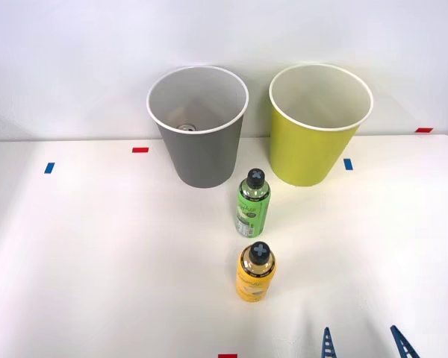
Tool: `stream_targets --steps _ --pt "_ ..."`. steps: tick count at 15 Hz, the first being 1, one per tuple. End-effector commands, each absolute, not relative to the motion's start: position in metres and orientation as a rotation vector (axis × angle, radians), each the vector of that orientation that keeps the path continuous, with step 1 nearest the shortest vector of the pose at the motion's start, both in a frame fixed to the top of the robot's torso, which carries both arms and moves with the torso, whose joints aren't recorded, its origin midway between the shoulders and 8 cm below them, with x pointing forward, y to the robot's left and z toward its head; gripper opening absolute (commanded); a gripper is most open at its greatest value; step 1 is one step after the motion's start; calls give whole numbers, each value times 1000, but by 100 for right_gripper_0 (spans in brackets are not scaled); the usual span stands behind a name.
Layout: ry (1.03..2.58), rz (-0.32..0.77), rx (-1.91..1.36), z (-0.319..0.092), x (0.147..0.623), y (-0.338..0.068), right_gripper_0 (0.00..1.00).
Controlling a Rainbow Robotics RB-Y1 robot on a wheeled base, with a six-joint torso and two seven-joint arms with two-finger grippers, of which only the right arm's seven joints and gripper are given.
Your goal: Put cans in the gray bin, plastic bottles in the light green bin
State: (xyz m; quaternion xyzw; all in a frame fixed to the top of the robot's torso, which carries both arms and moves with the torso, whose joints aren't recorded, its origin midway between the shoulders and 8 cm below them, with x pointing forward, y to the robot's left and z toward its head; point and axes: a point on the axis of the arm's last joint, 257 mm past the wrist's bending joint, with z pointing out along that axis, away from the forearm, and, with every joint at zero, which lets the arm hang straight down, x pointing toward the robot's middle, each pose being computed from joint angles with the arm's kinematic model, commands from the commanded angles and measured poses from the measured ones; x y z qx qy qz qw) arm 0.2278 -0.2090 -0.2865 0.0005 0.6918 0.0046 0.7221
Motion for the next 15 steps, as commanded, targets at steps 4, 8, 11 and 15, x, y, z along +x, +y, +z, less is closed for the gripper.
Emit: stream_targets --steps 4,8,11,15 --pt "1528 10 1 -286 228 -209 100" --pt "1528 10 1 -286 228 -209 100" --pt "1528 10 1 -286 228 -209 100" --pt "1528 10 1 -286 228 -209 100"
